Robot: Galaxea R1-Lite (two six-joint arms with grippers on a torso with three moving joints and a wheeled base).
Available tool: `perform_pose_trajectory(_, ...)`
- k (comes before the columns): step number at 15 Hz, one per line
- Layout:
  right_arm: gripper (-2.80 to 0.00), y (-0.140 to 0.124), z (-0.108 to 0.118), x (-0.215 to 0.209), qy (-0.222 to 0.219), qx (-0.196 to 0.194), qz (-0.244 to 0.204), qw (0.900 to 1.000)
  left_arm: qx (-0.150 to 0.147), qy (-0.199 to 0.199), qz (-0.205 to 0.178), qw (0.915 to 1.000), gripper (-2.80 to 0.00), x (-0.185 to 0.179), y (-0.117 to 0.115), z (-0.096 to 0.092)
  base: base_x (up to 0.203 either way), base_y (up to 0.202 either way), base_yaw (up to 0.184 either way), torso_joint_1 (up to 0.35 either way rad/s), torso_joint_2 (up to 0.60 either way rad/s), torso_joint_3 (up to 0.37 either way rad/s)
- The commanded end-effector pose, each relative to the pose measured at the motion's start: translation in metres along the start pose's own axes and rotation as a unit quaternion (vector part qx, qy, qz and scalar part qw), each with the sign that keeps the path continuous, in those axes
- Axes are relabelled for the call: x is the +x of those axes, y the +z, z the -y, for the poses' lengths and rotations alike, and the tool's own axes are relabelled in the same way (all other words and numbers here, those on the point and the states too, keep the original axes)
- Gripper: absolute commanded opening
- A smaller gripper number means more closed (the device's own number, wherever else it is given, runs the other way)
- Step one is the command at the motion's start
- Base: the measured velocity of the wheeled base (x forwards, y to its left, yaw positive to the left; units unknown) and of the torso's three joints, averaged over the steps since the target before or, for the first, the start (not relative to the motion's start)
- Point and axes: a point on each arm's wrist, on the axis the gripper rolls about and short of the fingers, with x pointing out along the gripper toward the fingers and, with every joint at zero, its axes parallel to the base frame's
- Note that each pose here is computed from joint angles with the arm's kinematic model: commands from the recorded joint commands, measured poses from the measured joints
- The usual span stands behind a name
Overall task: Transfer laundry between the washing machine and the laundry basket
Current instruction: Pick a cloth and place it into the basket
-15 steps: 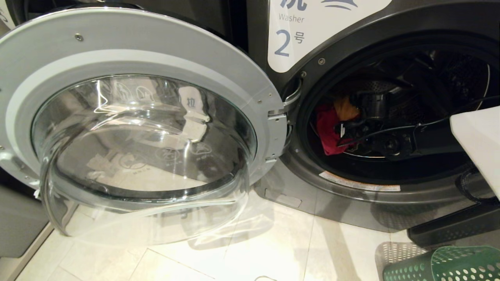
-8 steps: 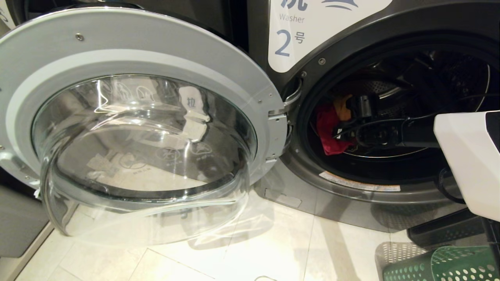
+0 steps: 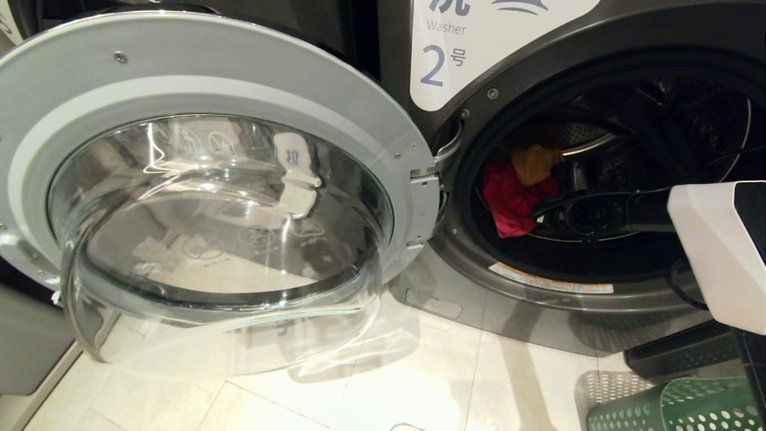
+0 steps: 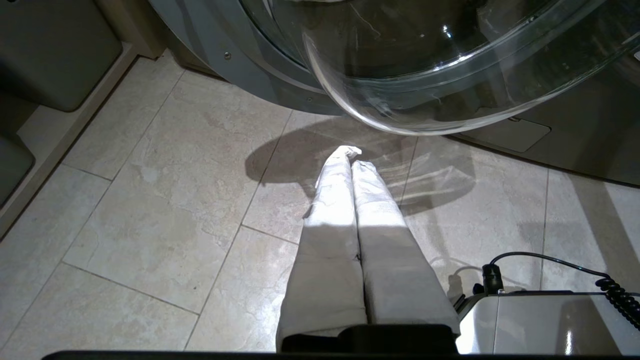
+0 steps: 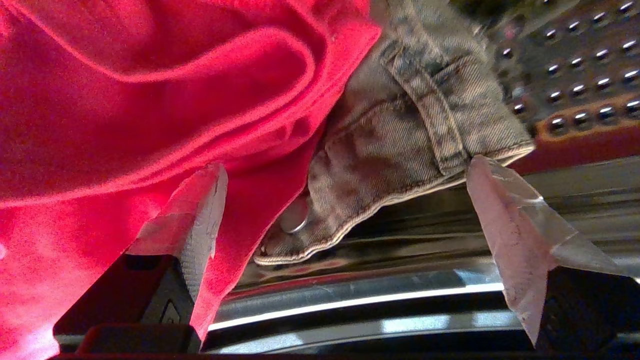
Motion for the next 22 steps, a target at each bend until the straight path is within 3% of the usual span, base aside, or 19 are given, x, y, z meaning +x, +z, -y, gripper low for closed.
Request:
perform_pose_trajectory(1, 0.00, -0.004, 0.000, 0.004, 0.008, 0.002, -0.007, 1.000, 0.000, 0.000, 0.000, 1.0000, -2.80, 0.000, 0.000, 0.000, 0.000, 0.000, 0.000, 0.000, 0.00, 0.000)
perform_pose_trajectory(8, 0.00, 0.002, -0.005, 0.003, 0.067, 0.022, 0.005, 0.997, 0.000, 0.000, 0.000, 1.0000, -2.80, 0.000, 0.000, 0.000, 0.000, 0.000, 0.000, 0.000, 0.00, 0.000)
perform_pose_trajectory(12, 0.00, 0.008, -0.010, 0.003, 0.131, 0.037, 0.027, 0.990, 0.000, 0.000, 0.000, 1.0000, -2.80, 0.000, 0.000, 0.000, 0.000, 0.000, 0.000, 0.000, 0.00, 0.000)
perform_pose_trajectory(18, 0.00, -0.003, -0.010, 0.013, 0.137, 0.047, 0.011, 0.989, 0.000, 0.000, 0.000, 1.0000, -2.80, 0.000, 0.000, 0.000, 0.000, 0.000, 0.000, 0.000, 0.00, 0.000)
perform_pose_trajectory(22, 0.00, -0.003, 0.006, 0.025, 0.119, 0.061, 0.008, 0.991, 0.000, 0.000, 0.000, 1.0000, -2.80, 0.000, 0.000, 0.000, 0.000, 0.000, 0.000, 0.000, 0.00, 0.000)
